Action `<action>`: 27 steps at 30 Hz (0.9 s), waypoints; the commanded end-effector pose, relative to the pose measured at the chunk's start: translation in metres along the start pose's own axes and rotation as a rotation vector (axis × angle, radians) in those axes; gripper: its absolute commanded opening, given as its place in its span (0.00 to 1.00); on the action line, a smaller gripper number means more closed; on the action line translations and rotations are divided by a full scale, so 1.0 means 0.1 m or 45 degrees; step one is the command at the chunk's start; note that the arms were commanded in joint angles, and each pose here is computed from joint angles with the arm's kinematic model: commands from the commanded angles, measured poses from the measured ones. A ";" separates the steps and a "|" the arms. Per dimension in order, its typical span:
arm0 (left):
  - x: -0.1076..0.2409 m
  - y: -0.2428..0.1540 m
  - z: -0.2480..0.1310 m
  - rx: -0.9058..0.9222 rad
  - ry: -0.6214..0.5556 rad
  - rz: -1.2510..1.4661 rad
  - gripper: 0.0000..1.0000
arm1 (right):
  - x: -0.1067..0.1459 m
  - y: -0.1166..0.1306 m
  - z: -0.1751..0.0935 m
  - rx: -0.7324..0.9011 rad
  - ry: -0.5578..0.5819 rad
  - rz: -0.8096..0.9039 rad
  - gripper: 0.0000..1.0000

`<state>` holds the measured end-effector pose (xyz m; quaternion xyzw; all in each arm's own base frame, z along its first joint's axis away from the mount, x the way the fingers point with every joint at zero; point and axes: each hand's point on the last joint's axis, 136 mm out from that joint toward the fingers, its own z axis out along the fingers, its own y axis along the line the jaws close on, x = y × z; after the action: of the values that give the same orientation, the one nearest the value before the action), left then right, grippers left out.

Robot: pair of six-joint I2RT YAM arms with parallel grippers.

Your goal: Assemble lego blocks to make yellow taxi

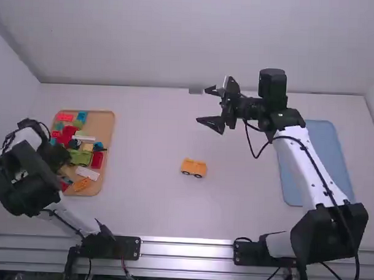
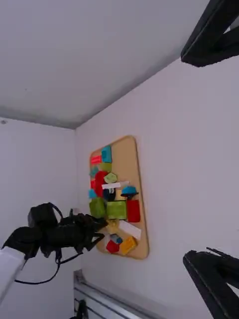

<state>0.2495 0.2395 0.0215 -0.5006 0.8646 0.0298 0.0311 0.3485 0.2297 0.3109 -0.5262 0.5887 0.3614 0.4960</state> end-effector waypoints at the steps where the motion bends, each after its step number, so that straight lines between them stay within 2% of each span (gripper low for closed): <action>1: 0.08 0.03 0.07 -0.004 0.025 -0.008 0.44 | -0.04 0.03 -0.02 -0.005 -0.010 -0.005 0.99; 14: 0.05 0.01 0.29 0.023 -0.061 -0.008 0.41 | -0.04 0.03 -0.02 -0.005 -0.010 -0.005 0.99; 20: 0.03 0.00 0.34 0.033 -0.090 -0.010 0.32 | -0.04 0.03 -0.02 -0.005 -0.010 -0.005 0.99; 27: 0.05 0.00 0.39 0.037 -0.102 -0.010 0.30 | -0.03 0.03 -0.02 -0.005 -0.010 -0.005 0.99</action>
<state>0.2537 0.2433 -0.0133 -0.5001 0.8610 0.0414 0.0835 0.3486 0.2296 0.3109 -0.5258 0.5892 0.3609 0.4961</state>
